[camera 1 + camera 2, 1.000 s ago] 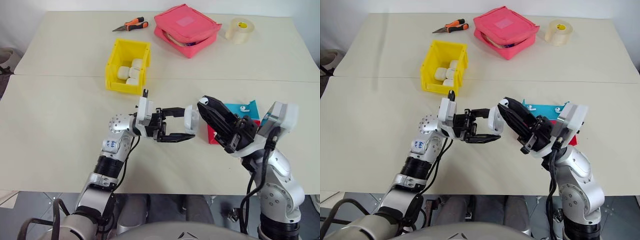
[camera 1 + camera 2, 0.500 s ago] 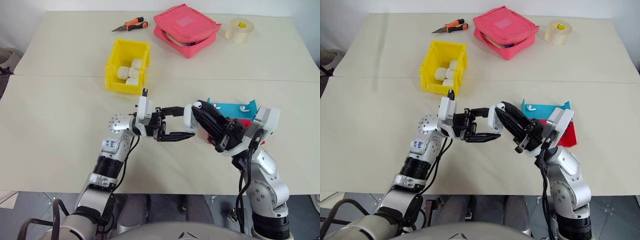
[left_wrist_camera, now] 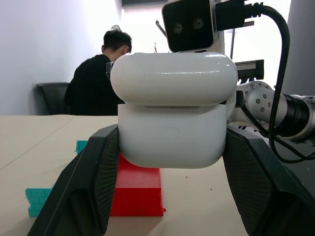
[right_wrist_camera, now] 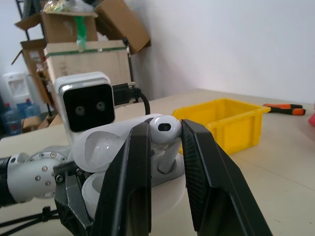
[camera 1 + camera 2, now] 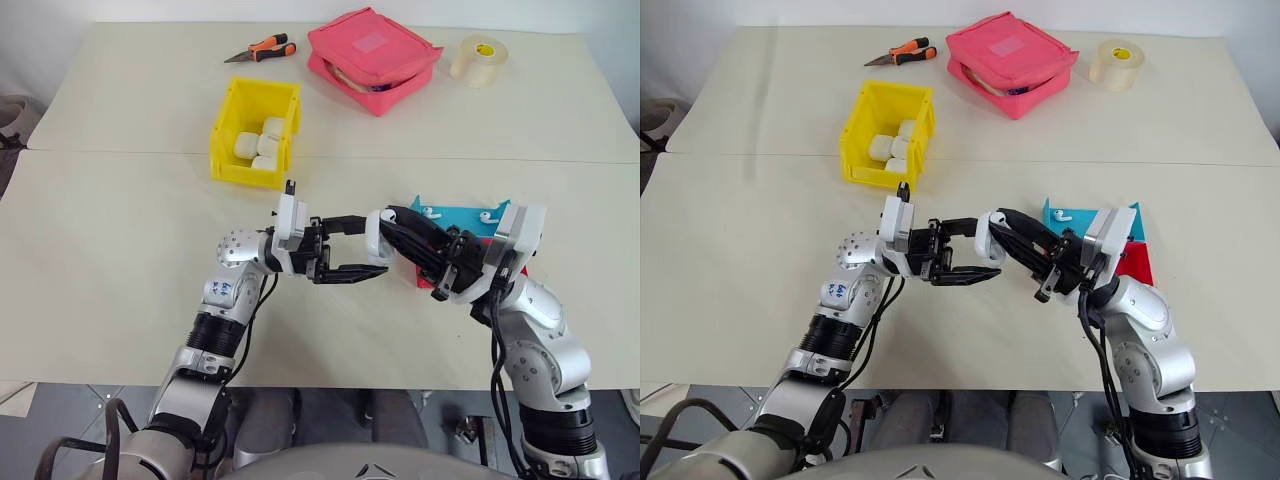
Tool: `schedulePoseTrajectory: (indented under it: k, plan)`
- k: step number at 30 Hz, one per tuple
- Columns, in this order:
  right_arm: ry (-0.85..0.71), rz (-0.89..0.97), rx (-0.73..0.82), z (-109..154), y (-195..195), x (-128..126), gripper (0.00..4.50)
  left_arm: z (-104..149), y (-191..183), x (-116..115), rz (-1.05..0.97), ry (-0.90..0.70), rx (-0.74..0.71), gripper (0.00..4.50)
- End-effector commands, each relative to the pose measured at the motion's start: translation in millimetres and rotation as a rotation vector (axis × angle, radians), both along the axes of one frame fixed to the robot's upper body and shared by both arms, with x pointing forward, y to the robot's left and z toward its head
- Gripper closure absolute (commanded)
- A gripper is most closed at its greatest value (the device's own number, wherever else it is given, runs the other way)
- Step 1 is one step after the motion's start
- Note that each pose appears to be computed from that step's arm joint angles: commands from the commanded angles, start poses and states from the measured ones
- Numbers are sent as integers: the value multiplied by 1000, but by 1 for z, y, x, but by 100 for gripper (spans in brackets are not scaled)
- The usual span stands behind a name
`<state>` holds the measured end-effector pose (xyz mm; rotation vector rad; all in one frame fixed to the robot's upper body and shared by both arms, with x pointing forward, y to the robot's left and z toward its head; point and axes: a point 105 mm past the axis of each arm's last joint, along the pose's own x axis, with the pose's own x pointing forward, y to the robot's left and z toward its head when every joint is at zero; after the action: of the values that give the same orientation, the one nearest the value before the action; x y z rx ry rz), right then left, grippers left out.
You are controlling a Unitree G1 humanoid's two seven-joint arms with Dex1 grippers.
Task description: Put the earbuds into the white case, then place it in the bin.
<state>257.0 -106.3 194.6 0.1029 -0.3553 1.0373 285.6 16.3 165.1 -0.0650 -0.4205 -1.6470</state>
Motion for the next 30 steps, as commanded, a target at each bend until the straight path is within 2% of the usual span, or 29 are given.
schedulePoseTrajectory:
  k: [1, 2, 4, 14, 21, 25, 30]
  plan:
    - [95, 29, -9, -8, -5, 2, 399, 21, -5, -5, -17, -87, -76, 173]
    - [109, 55, -7, -7, -5, 0, 399, 21, -5, -4, -16, -87, -77, 173]
    - [101, 65, -15, -4, -5, -1, 324, 21, -5, -4, -12, -89, -81, 173]
    - [62, 98, -24, 10, -6, -3, 5, 21, -6, -3, 2, -95, -96, 173]
    - [21, 33, -69, 20, -31, -9, 5, 17, -2, -2, 24, -94, -88, 173]
    - [17, -17, -158, 20, -53, -19, 5, 12, 5, -1, 45, -94, -72, 173]
    - [57, -93, -326, 7, -91, -31, 5, 9, 10, -1, 64, -93, -62, 173]
